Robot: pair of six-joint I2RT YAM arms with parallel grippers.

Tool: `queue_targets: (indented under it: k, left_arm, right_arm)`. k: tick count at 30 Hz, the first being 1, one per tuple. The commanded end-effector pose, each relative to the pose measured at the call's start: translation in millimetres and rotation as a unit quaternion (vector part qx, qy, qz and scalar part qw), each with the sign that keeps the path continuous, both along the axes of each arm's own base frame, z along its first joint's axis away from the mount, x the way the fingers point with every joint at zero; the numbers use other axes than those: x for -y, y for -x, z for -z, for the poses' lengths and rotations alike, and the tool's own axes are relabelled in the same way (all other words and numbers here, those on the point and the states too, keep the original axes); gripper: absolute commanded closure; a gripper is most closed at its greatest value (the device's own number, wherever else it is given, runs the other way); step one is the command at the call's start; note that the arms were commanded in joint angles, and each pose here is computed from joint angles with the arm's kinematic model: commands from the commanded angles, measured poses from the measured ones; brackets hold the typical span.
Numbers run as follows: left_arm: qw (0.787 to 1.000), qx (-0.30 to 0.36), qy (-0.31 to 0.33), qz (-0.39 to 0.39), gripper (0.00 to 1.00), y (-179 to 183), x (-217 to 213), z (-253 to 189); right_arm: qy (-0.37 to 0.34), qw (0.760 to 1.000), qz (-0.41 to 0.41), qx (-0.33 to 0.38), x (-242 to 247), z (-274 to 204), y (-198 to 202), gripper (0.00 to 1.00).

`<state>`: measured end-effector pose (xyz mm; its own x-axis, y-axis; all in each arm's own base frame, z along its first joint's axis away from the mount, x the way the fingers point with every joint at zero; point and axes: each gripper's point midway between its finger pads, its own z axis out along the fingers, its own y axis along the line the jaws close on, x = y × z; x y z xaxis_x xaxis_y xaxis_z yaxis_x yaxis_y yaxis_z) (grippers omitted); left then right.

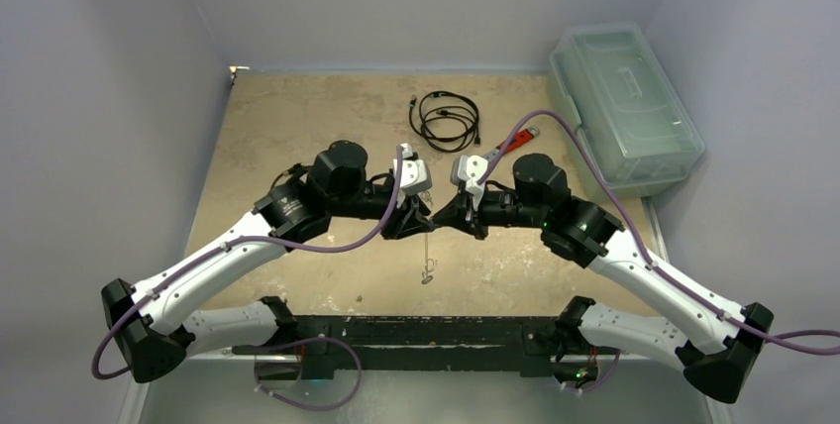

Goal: Put the keys on the keyring

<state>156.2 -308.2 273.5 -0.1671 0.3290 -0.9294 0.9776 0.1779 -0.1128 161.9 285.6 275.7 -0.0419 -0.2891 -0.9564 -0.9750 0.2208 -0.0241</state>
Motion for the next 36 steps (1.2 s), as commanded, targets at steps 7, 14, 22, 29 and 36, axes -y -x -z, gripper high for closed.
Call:
queue_targets:
  k: [7, 14, 22, 29, 36]
  left_arm:
    - [1.0, 0.019, -0.008, 0.0, 0.86, -4.0, 1.9, 6.6]
    - [0.999, 0.032, -0.004, 0.002, 1.0, -4.2, 1.5, 5.3]
    - [0.998, 0.061, 0.016, 0.006, 1.0, -1.5, -2.5, -4.9]
    - [0.998, 0.05, 0.022, 0.024, 1.0, 4.7, 0.8, -8.7]
    - [0.996, 0.059, 0.057, 0.026, 1.0, 9.1, 1.3, -28.9]
  right_arm:
    - [-0.029, 0.999, 0.006, 0.023, -3.6, -19.9, -4.8, 1.0]
    - [-0.029, 0.999, 0.005, 0.022, -1.7, -19.5, -2.3, 1.0]
    - [-0.031, 0.999, 0.01, 0.02, 2.0, -19.6, -0.2, 1.0]
    - [-0.034, 0.999, 0.014, 0.018, 5.0, -22.1, 1.9, 1.0]
    - [-0.027, 0.999, 0.02, 0.01, 7.5, -15.1, 2.0, 1.0]
